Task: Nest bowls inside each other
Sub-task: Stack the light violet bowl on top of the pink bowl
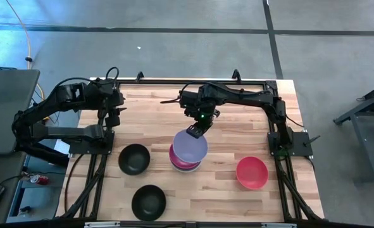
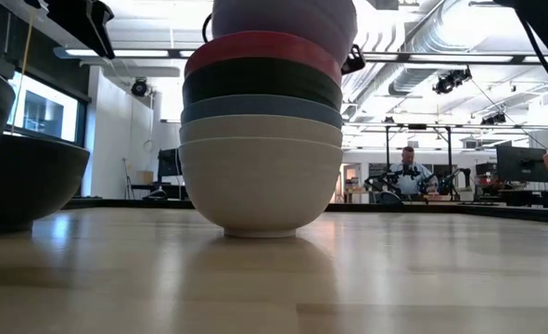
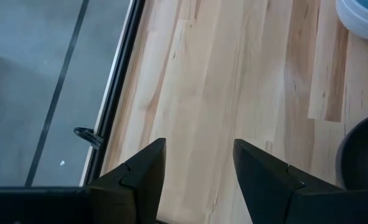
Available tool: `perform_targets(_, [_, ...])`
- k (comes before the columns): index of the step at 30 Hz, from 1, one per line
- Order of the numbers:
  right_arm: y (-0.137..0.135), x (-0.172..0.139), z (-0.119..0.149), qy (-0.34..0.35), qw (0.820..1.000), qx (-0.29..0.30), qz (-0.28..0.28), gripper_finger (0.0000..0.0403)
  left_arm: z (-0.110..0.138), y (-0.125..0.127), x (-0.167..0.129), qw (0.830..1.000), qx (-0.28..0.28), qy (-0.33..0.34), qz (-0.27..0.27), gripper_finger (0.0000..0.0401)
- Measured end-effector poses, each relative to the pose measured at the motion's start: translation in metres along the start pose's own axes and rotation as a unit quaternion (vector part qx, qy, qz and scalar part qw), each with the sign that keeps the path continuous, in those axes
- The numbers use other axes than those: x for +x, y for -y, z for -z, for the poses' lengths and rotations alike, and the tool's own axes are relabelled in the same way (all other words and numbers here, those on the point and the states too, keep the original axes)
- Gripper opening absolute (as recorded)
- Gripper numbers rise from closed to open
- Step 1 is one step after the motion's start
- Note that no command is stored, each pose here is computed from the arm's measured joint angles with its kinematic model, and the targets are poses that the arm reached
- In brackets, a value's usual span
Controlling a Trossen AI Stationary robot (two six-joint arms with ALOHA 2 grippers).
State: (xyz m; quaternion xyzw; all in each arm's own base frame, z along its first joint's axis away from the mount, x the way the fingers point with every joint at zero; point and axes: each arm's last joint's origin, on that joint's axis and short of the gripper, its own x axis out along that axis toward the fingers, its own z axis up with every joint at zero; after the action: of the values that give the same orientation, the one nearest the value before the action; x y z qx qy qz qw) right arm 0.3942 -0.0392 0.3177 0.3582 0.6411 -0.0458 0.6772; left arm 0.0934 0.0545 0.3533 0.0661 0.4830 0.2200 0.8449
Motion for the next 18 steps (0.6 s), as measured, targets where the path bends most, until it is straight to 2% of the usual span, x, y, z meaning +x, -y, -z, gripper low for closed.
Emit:
perform_targets(7, [-0.002, 0.003, -0.005, 0.013, 1.0, -0.009, -0.015, 0.0, 0.0, 0.0, 0.0, 1.0, -0.001, 0.0, 0.001, 0.0177])
perform_targets(18, [-0.002, 0.024, -0.012, -0.023, 0.999, -0.024, -0.014, 0.0, 0.0, 0.001, 0.0, 1.0, -0.005, 0.005, 0.014, 0.0177])
